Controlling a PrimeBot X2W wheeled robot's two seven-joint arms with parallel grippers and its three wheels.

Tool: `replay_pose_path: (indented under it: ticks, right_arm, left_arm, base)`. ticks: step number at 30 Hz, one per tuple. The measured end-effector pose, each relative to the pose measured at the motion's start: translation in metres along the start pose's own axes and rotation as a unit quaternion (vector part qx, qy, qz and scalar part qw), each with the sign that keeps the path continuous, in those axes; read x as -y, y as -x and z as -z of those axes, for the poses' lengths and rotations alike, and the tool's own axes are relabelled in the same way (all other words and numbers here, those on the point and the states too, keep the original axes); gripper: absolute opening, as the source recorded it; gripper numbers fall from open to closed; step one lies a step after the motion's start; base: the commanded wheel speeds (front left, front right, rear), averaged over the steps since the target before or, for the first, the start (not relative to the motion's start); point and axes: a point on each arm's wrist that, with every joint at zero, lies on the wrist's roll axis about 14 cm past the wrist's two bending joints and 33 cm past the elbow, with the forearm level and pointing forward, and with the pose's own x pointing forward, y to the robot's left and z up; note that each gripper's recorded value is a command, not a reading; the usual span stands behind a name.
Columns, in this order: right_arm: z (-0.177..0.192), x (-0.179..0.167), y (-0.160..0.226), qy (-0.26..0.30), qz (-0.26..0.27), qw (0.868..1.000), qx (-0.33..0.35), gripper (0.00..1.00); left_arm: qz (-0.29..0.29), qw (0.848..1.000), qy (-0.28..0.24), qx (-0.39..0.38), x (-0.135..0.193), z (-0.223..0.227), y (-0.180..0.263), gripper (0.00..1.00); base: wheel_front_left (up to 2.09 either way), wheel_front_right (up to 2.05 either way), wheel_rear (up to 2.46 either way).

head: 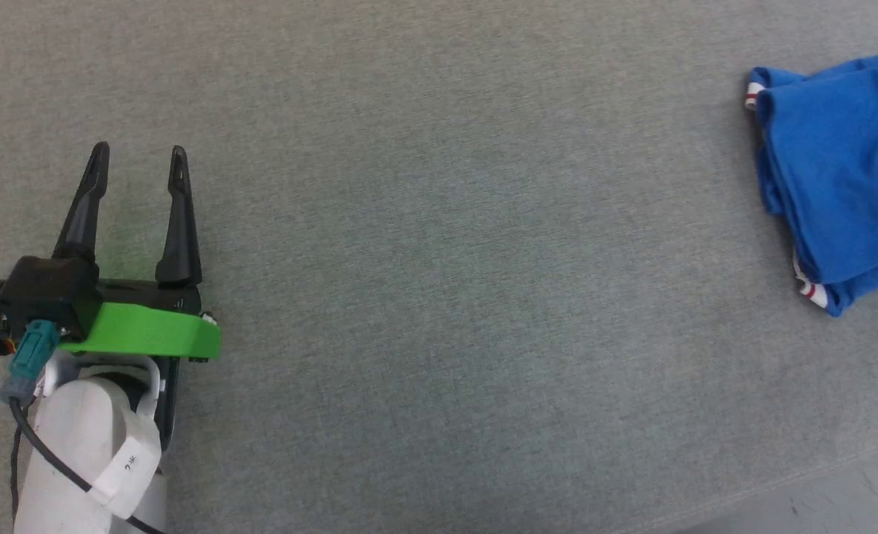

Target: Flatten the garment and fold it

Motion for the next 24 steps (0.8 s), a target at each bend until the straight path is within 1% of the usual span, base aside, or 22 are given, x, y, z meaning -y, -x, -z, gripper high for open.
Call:
replay_pose_path:
  ticks: [1, 2, 5, 9, 12, 15, 17, 20, 21, 22, 24]
  right_arm:
    - [0.001, -0.003, -0.001, -0.005, -0.001, 1.0, 0.001, 0.9]
    - [0.002, -0.006, -0.002, -0.012, -0.001, 1.0, 0.004, 1.0]
    - [-0.003, -0.01, 0.0, -0.034, -0.001, 0.999, 0.023, 1.0]
    - [-0.021, -0.011, 0.011, -0.053, -0.009, 0.996, 0.072, 1.0]
    - [-0.03, -0.012, 0.025, -0.075, -0.023, 0.991, 0.109, 1.0]
    - [-0.041, -0.016, 0.046, -0.104, -0.042, 0.982, 0.151, 1.0]
    - [-0.055, -0.024, 0.064, -0.128, -0.062, 0.972, 0.189, 1.0]
    - [-0.073, -0.037, 0.094, -0.17, -0.093, 0.952, 0.235, 1.0]
    - [-0.078, -0.043, 0.105, -0.188, -0.105, 0.944, 0.25, 1.0]
    - [-0.082, -0.048, 0.115, -0.196, -0.117, 0.938, 0.26, 1.0]
    - [-0.092, -0.062, 0.14, -0.215, -0.145, 0.922, 0.288, 1.0]
  left_arm:
    - [-0.002, 1.0, 0.0, -0.003, -0.001, 0.002, 0.001, 1.0]
    - [-0.004, 1.0, -0.001, -0.006, -0.003, 0.004, 0.003, 1.0]
    - [-0.011, 1.0, 0.004, -0.012, -0.004, 0.006, 0.008, 1.0]
    - [-0.021, 0.999, 0.019, -0.031, -0.001, 0.012, 0.026, 1.0]
    - [-0.028, 0.999, 0.027, -0.038, 0.002, 0.009, 0.042, 1.0]
    - [-0.033, 0.998, 0.03, -0.035, 0.006, -0.001, 0.057, 1.0]
    - [-0.036, 0.998, 0.031, -0.031, 0.007, -0.01, 0.068, 1.0]
    - [-0.048, 0.998, 0.034, -0.022, 0.004, -0.023, 0.083, 1.0]
    - [-0.052, 0.998, 0.034, -0.017, 0.003, -0.028, 0.088, 1.0]
    - [-0.056, 0.998, 0.034, -0.015, 0.002, -0.031, 0.092, 1.0]
    - [-0.063, 0.997, 0.033, -0.009, -0.001, -0.039, 0.102, 1.0]
  base:
    - [0.0, 0.0, 0.0]
    - [0.0, 0.0, 0.0]
    - [0.0, 0.0, 0.0]
    - [0.0, 0.0, 0.0]
    - [0.0, 0.0, 0.0]
    - [0.0, 0.0, 0.0]
    - [0.0, 0.0, 0.0]
    - [0.0, 0.0, 0.0]
    - [0.0, 0.0, 0.0]
    - [0.0, 0.0, 0.0]
    - [0.0, 0.0, 0.0]
